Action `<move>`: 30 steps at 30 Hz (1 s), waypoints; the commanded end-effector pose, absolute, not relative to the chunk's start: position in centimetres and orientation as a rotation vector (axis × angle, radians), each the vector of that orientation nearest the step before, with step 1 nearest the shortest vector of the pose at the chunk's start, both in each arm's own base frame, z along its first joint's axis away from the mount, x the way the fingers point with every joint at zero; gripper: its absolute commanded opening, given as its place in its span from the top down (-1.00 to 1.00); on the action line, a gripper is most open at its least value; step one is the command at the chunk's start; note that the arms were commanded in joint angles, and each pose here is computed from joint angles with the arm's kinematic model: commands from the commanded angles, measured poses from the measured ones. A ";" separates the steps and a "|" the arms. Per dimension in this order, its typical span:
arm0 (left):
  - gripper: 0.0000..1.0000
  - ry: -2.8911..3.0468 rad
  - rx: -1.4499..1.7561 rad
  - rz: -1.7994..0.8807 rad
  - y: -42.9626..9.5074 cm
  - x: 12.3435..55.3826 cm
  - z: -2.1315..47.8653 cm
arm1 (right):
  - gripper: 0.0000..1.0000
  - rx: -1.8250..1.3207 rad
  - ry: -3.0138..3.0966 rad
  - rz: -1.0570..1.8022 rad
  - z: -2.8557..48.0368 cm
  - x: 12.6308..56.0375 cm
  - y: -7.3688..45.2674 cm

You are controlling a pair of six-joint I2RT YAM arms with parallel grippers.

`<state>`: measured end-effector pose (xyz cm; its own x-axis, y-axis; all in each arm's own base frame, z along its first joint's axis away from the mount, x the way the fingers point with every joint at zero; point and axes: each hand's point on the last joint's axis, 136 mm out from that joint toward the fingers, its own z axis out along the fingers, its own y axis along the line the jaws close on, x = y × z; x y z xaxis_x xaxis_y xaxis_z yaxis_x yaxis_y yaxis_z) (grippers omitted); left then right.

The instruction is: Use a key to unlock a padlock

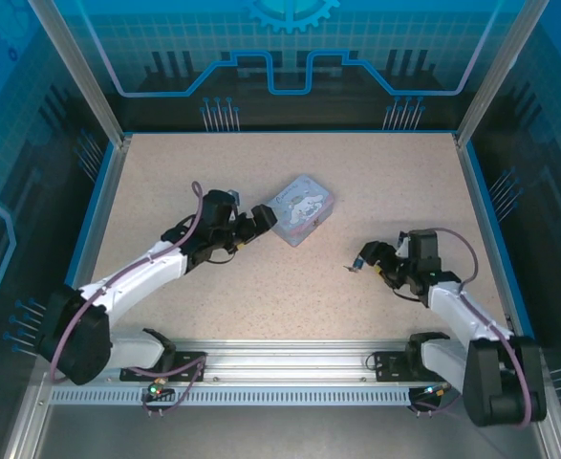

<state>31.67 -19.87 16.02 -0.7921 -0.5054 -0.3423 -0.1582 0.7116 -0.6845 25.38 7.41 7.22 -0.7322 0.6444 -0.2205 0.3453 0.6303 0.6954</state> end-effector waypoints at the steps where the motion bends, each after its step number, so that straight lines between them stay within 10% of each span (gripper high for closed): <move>1: -0.98 2.388 -0.486 -0.749 -17.3 31.5 16.9 | -0.99 0.764 2.426 0.839 8.8 24.4 6.5; 20: -0.98 1.886 -0.319 -0.024 -6.2 34.8 24.5 | -0.99 0.738 2.153 0.202 17.8 32.0 -1.7; 30: -0.98 1.874 -0.242 0.290 -1.0 36.4 19.5 | -1.00 0.567 2.094 -0.316 15.7 33.8 -4.3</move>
